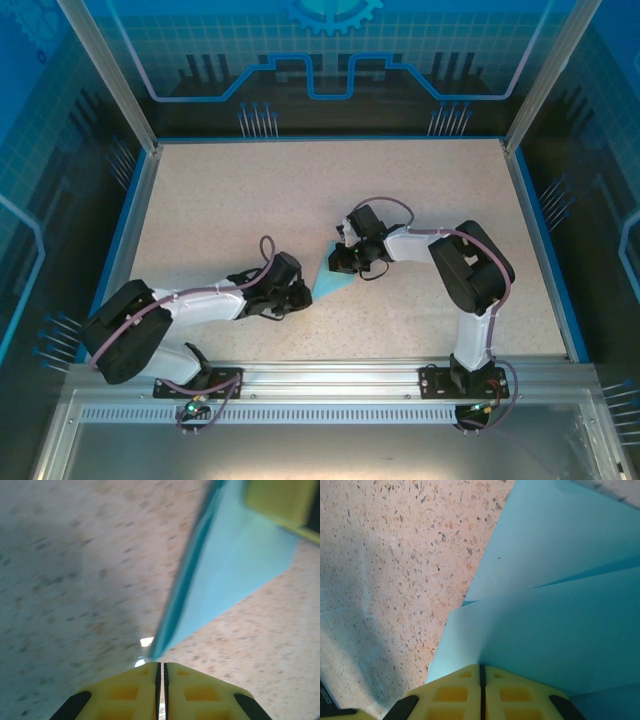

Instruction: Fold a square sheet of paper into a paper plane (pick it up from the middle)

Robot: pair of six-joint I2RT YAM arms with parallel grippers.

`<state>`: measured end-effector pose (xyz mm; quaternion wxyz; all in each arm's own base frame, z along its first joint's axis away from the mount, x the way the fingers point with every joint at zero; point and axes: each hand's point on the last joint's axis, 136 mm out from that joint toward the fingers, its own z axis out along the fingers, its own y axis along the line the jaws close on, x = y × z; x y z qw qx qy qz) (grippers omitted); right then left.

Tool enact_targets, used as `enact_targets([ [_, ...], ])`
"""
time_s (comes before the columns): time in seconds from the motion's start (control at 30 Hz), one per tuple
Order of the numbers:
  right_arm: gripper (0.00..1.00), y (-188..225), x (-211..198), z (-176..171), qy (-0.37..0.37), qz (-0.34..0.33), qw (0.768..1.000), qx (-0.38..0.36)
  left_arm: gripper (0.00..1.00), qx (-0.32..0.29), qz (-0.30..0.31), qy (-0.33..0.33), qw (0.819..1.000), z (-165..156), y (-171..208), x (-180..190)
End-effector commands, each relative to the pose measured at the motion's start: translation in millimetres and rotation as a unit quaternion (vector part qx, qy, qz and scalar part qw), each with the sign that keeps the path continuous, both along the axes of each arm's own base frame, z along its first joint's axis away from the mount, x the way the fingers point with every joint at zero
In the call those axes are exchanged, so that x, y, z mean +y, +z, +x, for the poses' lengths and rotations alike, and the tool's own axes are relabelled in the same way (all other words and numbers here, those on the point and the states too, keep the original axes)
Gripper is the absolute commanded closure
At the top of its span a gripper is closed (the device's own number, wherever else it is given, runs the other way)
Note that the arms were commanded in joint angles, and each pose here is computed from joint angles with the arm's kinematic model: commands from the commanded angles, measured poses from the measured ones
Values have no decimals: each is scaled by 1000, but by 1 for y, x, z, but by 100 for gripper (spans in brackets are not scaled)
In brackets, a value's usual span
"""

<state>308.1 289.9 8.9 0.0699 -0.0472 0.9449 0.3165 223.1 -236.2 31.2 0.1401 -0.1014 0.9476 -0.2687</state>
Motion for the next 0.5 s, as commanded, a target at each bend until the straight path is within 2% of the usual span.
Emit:
enact_targets([
  [0.0,94,-49,-33,-21,-21,-96,994,52,89,-35,-25,-27,999,20,27,-21],
  [0.2,94,-50,-32,-21,-21,-95,994,53,91,-26,-7,-31,999,31,15,-29],
  [0.47,94,-52,-33,-22,-20,-98,993,55,94,1,52,-11,999,29,-14,-11],
])
